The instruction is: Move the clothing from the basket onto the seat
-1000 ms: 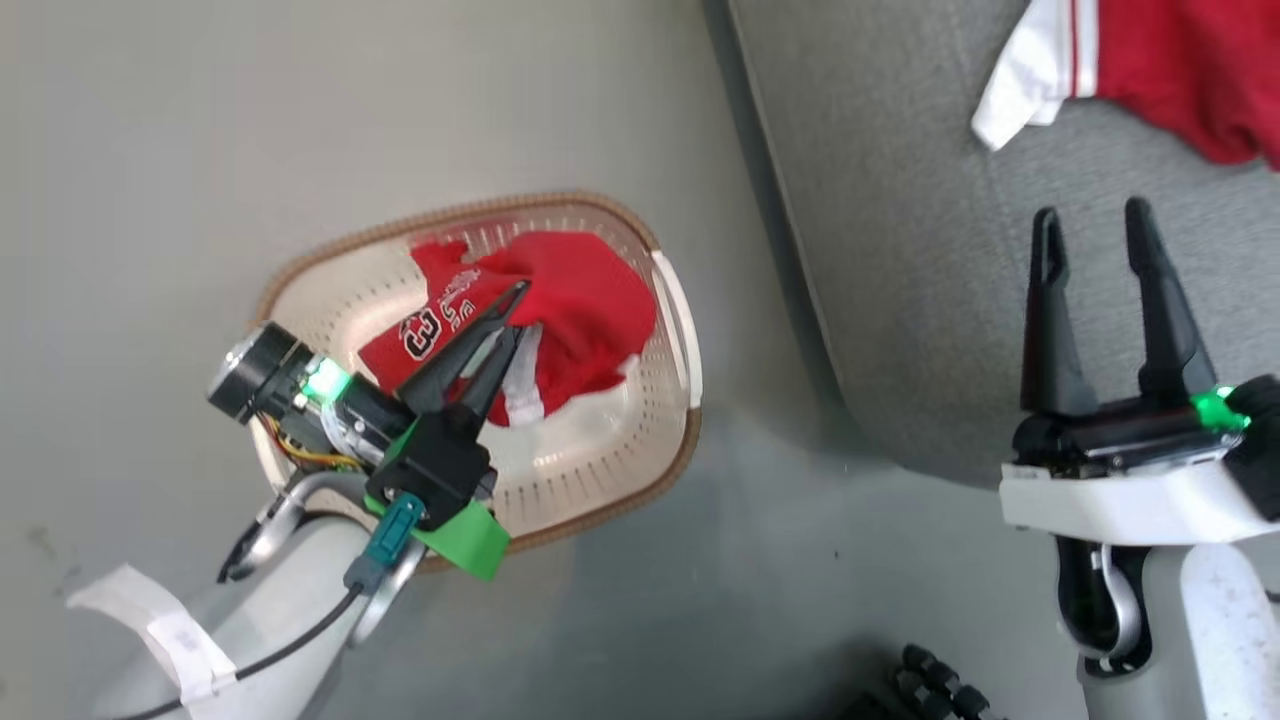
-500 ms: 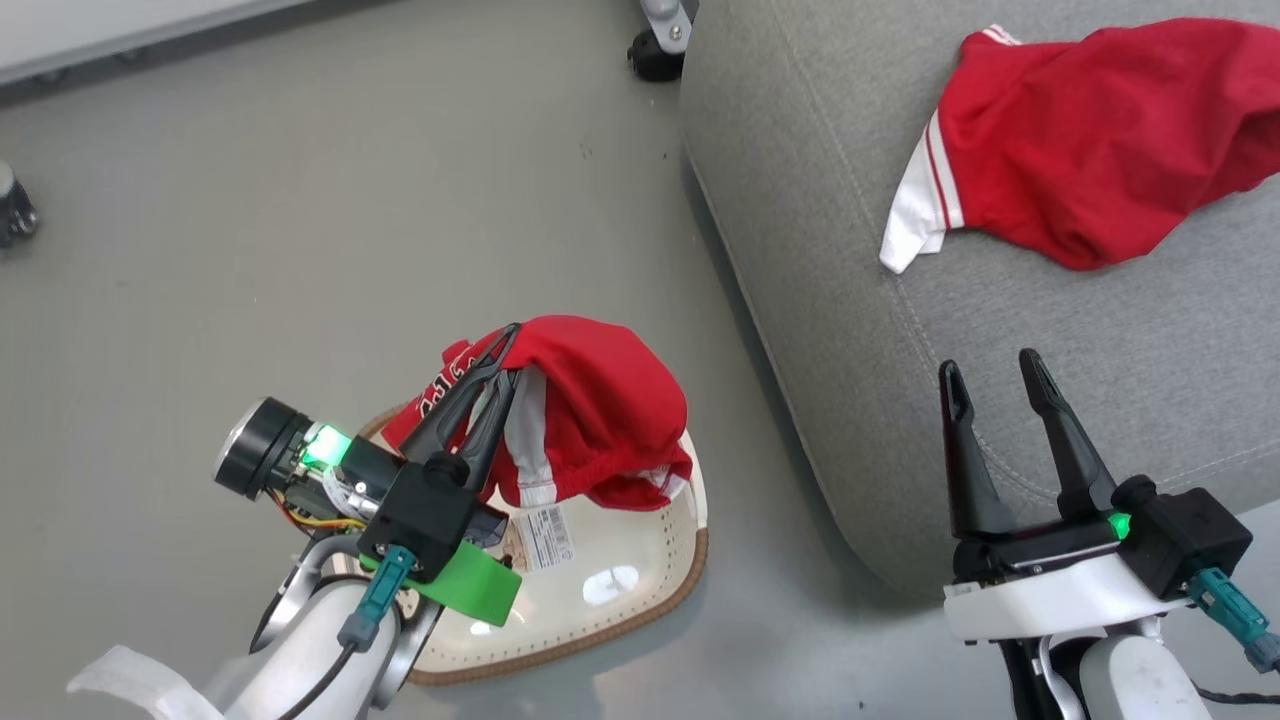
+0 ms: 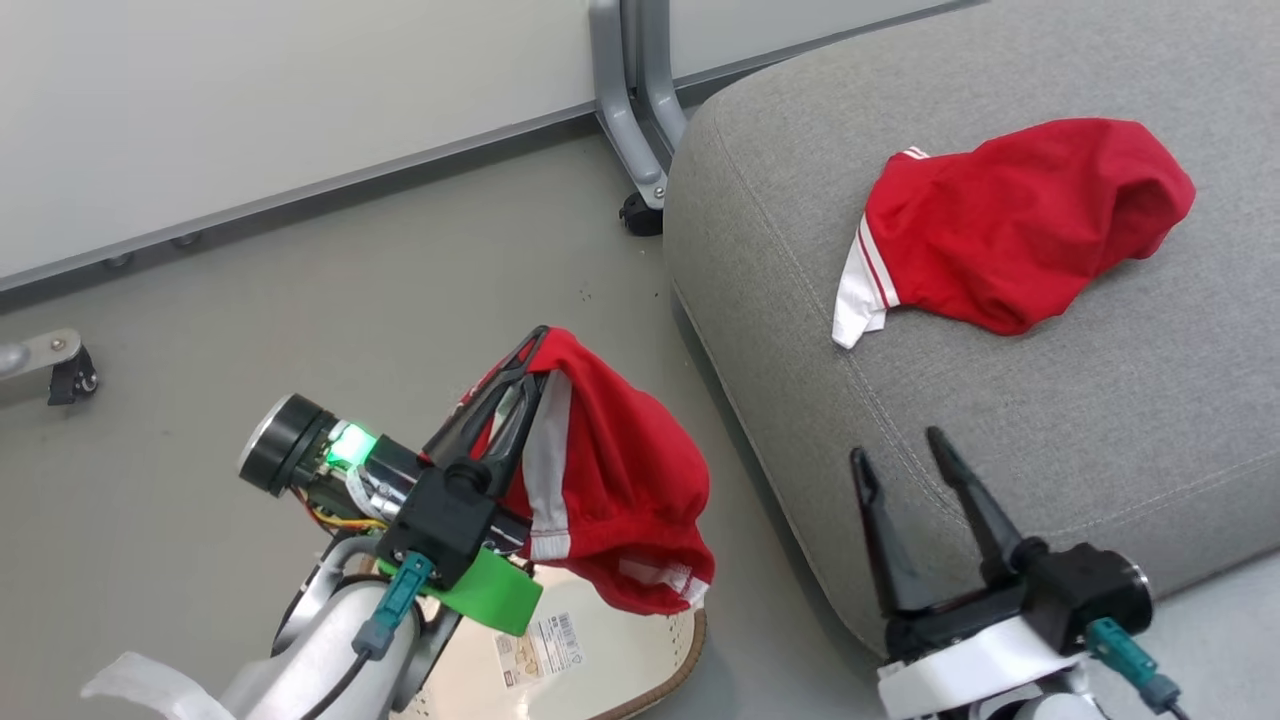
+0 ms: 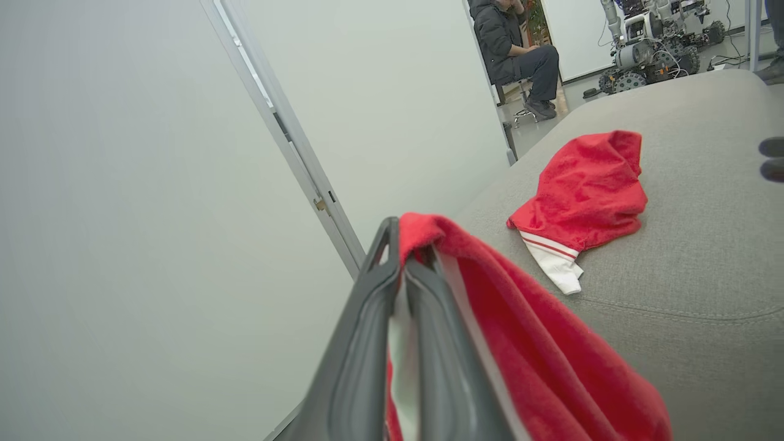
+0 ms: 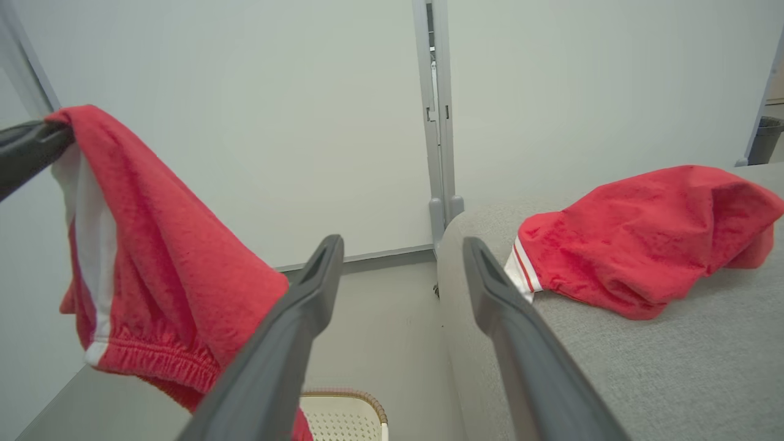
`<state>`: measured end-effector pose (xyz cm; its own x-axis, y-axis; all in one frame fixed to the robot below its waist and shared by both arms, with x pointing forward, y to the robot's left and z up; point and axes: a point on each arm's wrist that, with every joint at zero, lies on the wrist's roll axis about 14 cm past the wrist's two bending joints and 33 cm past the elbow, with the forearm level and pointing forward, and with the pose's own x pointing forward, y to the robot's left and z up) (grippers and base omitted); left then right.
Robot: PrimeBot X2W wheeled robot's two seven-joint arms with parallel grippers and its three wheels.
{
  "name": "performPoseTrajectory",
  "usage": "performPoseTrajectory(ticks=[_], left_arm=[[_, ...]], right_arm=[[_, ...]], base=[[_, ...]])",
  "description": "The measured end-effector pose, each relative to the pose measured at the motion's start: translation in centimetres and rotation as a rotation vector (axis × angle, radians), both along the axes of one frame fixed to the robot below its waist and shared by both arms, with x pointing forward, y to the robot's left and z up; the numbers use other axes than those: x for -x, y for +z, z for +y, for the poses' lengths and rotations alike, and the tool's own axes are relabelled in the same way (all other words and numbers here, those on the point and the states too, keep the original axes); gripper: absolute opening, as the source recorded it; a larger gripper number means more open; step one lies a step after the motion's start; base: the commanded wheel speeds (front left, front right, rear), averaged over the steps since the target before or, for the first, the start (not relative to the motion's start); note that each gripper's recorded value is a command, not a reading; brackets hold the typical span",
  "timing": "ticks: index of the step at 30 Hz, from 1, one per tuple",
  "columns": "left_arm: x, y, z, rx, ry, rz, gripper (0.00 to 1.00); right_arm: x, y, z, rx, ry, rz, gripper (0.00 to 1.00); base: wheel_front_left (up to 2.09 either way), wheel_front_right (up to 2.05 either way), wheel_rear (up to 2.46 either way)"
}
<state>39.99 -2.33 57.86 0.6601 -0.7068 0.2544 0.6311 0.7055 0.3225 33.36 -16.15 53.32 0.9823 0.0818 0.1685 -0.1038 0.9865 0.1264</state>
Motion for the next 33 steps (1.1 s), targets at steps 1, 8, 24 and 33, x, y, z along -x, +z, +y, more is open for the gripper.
performPoseTrajectory(ticks=[1,8,24,33], left_arm=[[0.2,0.2,-0.3,0.003,-0.012,-0.005,0.0],[0.8,1.9,-2.1,0.017,-0.087,-0.05,0.0],[3.6,1.9,-5.2,-0.003,-0.219,-0.052,0.0],[4.2,1.6,-5.4,-0.018,-0.23,-0.043,0.0]], right_arm=[[0.1,-0.2,0.7,0.005,0.019,0.005,1.0],[-1.3,-0.2,6.5,0.032,0.206,0.002,1.0],[-3.5,1.4,10.1,0.068,0.336,-0.044,1.0],[-3.2,0.5,10.7,0.062,0.358,-0.014,0.0]], base=[[0.0,0.0,0.0],[0.0,0.0,0.0],[0.0,0.0,0.0],[0.0,0.0,0.0]])
